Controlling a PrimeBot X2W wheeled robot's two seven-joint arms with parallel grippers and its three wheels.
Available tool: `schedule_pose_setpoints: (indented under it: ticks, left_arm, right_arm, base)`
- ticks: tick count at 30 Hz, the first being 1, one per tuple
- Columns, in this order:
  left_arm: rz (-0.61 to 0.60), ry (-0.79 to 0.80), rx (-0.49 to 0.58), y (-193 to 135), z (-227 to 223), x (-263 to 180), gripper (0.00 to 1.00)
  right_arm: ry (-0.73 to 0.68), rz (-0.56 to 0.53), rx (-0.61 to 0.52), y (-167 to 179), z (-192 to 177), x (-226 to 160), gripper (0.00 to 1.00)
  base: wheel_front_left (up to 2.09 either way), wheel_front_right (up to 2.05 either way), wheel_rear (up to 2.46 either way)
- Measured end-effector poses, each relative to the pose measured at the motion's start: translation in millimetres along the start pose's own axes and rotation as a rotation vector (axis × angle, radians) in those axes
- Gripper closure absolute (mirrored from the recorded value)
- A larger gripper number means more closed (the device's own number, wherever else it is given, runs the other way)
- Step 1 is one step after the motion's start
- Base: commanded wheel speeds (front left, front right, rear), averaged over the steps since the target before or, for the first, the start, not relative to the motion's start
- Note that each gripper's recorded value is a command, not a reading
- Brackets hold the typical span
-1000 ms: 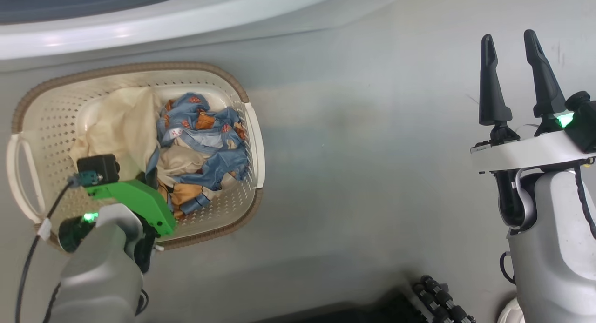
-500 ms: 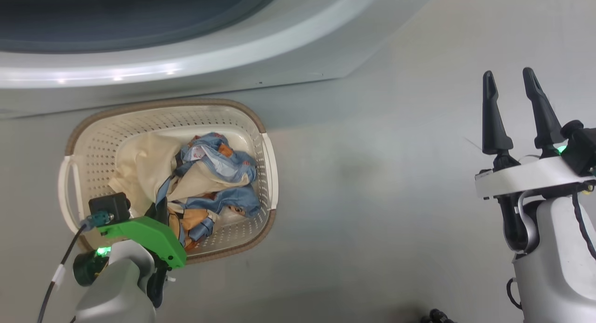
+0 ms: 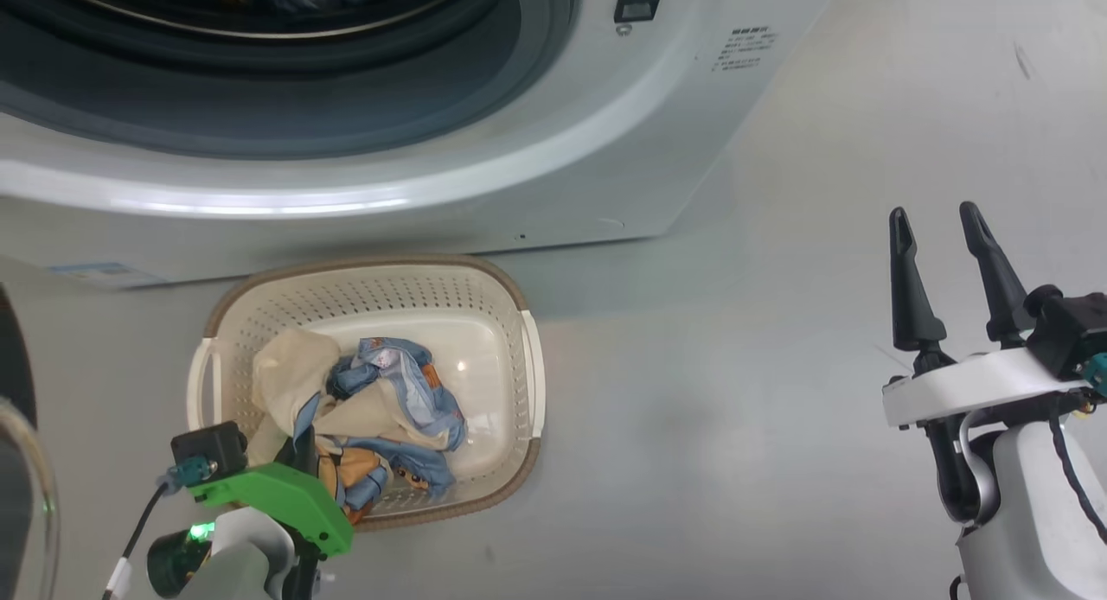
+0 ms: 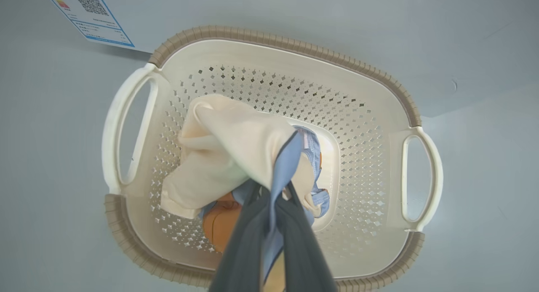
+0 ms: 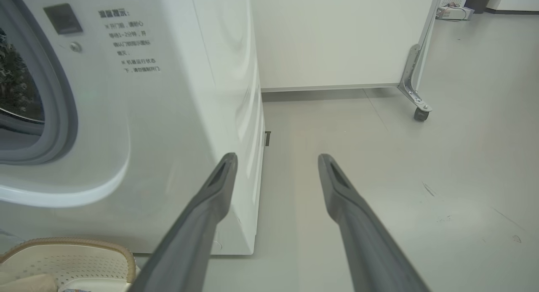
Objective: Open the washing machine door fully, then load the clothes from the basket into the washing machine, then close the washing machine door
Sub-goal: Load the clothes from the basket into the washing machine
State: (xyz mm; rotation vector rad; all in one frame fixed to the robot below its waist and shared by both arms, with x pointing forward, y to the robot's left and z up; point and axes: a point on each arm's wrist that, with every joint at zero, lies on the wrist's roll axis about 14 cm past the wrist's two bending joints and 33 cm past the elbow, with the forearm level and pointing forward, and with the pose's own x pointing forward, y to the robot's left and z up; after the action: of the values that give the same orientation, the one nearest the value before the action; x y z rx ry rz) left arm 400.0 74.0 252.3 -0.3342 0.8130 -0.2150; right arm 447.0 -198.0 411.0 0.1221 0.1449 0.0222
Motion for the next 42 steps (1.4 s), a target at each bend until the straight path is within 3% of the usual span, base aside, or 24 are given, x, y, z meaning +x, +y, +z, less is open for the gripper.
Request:
schedule_pose_setpoints:
  ticks: [42]
  left_arm:
    - [-0.059,-0.615,0.083,-52.2,121.8,-149.8,1.0]
  right_arm:
    - [-0.133,0.093,0.032,37.2,52.1,-102.6,0.0]
  base:
    - [0.0,0.0,0.0]
